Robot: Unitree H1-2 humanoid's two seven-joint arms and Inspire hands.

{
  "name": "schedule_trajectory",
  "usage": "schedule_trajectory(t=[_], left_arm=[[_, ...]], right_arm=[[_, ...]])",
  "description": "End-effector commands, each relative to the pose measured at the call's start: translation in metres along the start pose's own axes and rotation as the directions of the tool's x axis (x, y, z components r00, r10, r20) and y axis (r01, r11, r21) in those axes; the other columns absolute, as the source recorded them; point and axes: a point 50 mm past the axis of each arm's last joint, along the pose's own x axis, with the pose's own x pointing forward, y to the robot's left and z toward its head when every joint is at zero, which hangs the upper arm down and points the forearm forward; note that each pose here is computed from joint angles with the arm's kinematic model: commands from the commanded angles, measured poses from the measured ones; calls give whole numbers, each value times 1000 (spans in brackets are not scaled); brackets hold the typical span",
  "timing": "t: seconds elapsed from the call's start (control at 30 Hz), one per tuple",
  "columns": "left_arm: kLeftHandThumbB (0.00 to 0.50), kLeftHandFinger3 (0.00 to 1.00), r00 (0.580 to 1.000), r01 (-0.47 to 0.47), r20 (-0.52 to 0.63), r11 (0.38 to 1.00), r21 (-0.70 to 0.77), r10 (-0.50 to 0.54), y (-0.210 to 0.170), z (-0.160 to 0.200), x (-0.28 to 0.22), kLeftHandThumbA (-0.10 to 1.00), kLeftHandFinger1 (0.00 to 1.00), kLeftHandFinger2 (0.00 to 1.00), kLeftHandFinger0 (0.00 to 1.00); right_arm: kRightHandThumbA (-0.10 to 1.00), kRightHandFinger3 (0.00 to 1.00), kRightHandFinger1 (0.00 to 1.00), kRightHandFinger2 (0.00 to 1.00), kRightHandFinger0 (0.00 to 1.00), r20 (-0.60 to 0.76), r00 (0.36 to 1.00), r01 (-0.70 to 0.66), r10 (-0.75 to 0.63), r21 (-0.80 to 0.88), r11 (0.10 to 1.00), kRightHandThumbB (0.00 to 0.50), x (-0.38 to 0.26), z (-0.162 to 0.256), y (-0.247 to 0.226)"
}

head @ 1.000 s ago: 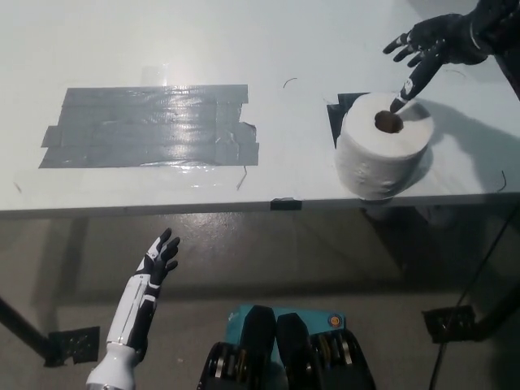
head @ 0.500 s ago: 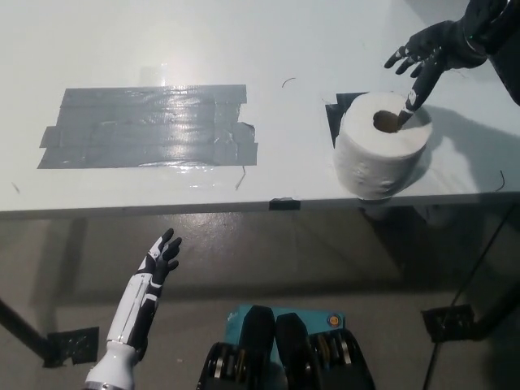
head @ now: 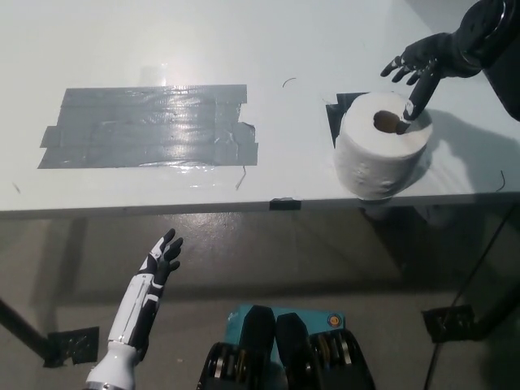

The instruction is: A toilet paper roll is kept on the black spot on the desk infront of the robot and the robot inserts its right thumb into the hole in the centre to grab the roll. Then it passes the roll to a person.

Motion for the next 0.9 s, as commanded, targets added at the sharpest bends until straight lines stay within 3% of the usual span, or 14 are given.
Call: schedule_trajectory(t=[0.0,0.27,0.4,0.7,0.87], left_arm=[[115,1000,999,13,49,1000,23,-14,1,13,6,1000,1000,1000,1000],[119,1000,998,14,53,1000,24,-15,2,14,7,1000,1000,1000,1000],[139,1000,998,13,58,999,29,-14,2,16,10,1000,1000,1000,1000],[131,1000,998,18,56,999,37,-20,3,16,12,1000,1000,1000,1000],[132,1000,998,17,60,999,41,-19,2,16,13,1000,1000,1000,1000]], right_arm=[[1000,1000,1000,1000,1000,37,995,91,-90,-8,996,412,-9,13,-14],[1000,1000,1000,1000,1000,79,987,138,-139,17,990,411,-8,16,-15],[1000,1000,1000,1000,1000,122,979,165,-166,17,986,385,-16,19,-24],[1000,1000,1000,1000,1000,152,972,163,-177,100,982,346,-22,21,-31],[1000,1000,1000,1000,1000,119,977,165,-175,90,982,387,-23,20,-33]])
